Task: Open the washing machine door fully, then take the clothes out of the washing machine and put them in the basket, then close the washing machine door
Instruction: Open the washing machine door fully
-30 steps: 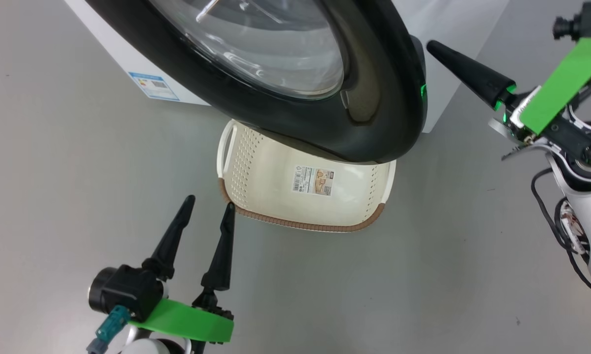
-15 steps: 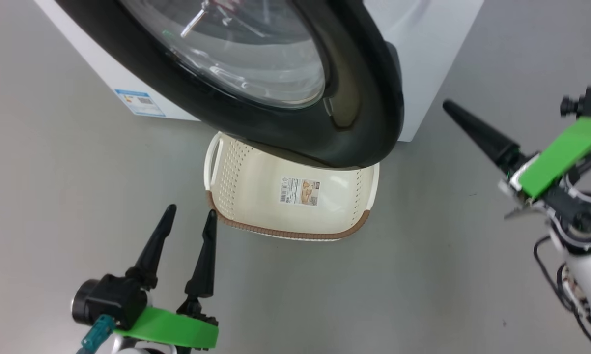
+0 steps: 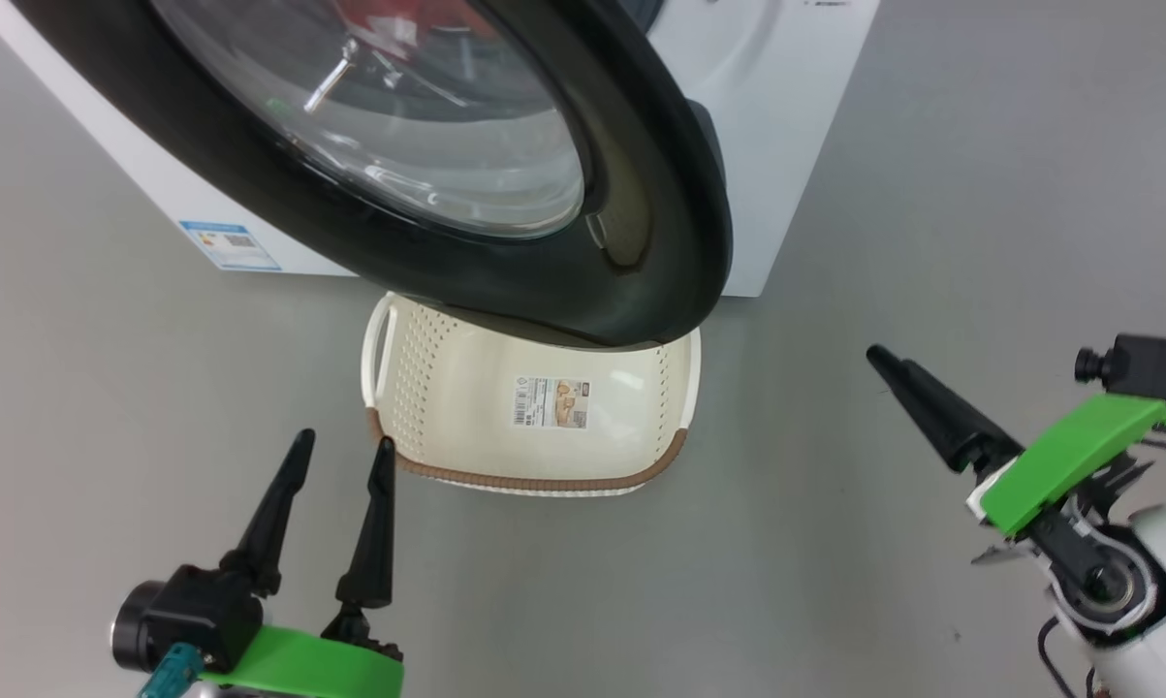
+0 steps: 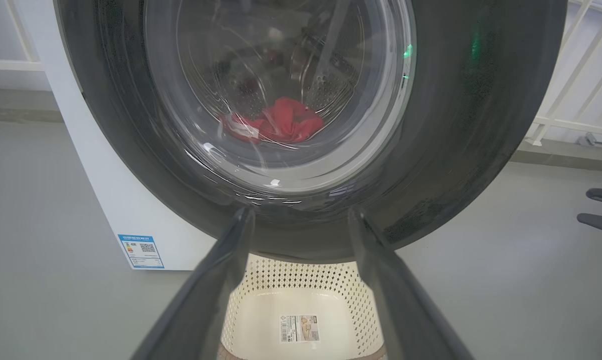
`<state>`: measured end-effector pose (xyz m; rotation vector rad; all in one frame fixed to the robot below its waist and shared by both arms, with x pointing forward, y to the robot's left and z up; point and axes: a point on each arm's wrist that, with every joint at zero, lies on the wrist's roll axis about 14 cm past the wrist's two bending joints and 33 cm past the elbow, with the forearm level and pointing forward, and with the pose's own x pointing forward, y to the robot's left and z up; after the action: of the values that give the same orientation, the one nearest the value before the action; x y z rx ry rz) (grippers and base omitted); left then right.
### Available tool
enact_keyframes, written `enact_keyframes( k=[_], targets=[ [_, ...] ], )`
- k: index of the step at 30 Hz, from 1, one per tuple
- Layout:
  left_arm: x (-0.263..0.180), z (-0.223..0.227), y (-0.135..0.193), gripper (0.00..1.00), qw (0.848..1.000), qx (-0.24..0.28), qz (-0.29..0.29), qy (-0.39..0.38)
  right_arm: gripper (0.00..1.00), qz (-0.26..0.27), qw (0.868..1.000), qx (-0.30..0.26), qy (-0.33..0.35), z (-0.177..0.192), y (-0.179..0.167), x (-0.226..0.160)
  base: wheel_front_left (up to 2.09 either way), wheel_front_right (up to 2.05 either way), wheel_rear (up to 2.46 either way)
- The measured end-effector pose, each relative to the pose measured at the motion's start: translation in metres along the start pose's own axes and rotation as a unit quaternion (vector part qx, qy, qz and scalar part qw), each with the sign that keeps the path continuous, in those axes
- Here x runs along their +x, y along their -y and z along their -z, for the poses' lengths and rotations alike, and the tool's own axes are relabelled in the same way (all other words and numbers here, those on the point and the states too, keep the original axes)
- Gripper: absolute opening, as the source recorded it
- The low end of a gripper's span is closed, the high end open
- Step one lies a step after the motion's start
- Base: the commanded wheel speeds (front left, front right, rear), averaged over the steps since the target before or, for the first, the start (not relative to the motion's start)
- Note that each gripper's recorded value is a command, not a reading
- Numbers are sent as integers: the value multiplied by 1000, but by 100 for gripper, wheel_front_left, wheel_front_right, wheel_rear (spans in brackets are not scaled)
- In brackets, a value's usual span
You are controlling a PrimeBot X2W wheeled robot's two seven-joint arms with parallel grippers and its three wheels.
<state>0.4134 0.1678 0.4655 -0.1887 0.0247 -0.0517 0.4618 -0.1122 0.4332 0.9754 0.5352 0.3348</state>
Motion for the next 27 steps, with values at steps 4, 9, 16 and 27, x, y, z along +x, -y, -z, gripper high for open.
enact_keyframes(
  k=[4,9,16,27],
  targets=[
    [1,0,2,100,1000,2,4,1,100,17,999,-33,23,4,10,-13,0,0,0],
    [3,3,5,100,1000,3,11,-4,100,37,993,-101,50,10,24,-28,0,0,0],
    [5,5,12,100,1000,4,23,-6,100,69,983,-158,61,22,48,-47,0,0,0],
    [4,5,12,100,1000,7,23,-7,100,99,956,-249,119,4,56,-68,0,0,0]
  ],
)
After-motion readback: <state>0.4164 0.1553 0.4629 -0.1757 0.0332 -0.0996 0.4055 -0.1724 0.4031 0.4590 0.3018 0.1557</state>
